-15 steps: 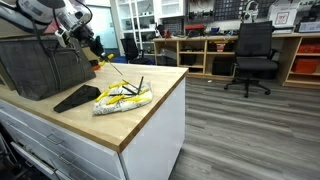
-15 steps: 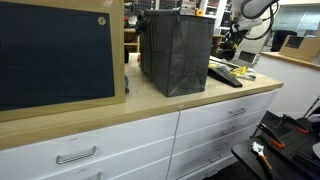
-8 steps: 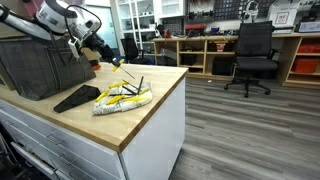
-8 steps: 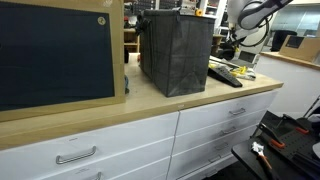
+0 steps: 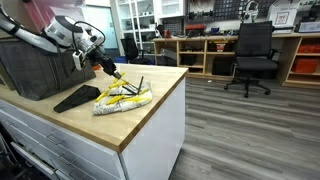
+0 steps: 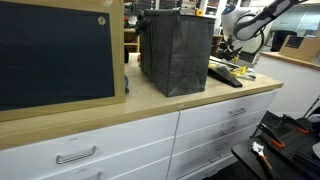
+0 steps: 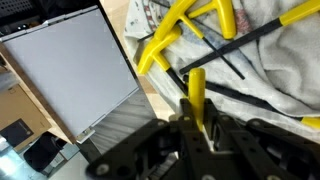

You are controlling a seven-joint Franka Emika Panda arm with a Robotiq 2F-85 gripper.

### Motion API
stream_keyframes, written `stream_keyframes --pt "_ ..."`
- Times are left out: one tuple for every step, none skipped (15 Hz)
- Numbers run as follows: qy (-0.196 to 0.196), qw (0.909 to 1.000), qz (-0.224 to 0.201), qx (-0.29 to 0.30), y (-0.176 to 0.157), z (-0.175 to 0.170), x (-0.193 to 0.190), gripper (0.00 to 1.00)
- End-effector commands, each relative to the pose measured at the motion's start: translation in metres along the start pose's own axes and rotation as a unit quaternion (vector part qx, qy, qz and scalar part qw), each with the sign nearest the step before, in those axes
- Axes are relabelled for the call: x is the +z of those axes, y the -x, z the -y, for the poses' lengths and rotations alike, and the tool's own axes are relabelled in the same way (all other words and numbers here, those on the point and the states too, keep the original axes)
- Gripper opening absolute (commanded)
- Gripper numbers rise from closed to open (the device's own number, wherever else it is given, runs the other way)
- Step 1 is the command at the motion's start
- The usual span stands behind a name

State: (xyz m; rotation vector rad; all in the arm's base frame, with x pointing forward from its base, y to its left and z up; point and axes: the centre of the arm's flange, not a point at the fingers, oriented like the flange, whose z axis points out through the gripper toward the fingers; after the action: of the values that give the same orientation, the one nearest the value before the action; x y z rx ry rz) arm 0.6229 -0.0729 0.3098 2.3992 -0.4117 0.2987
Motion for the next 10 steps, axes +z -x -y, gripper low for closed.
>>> stream_keyframes --pt "-0.014 0.9994 0.017 -0.025 0.011 0.019 -0.012 0.41" --pt "-0.024 0.9988 0.024 -0.034 0.015 0.025 -0.016 0.42" --pt "-0.036 0.9980 0.032 -0.041 0.020 0.029 -0.020 0.49" --pt "-0.053 0.9968 0.041 -0.044 0.024 0.031 -0.027 0.55" --pt "-0.073 0.9947 0.054 -0.048 0.028 0.032 -0.033 0.65" --pt "-0.097 0.9916 0.071 -0.049 0.032 0.030 -0.041 0.71" --pt "-0.119 0.9880 0.084 -0.050 0.034 0.027 -0.048 0.78" --pt "-0.146 0.9830 0.100 -0.049 0.036 0.020 -0.059 0.87" --pt "-0.173 0.9768 0.116 -0.049 0.037 0.013 -0.068 0.93" --pt "-0.200 0.9701 0.130 -0.045 0.039 0.001 -0.080 0.99"
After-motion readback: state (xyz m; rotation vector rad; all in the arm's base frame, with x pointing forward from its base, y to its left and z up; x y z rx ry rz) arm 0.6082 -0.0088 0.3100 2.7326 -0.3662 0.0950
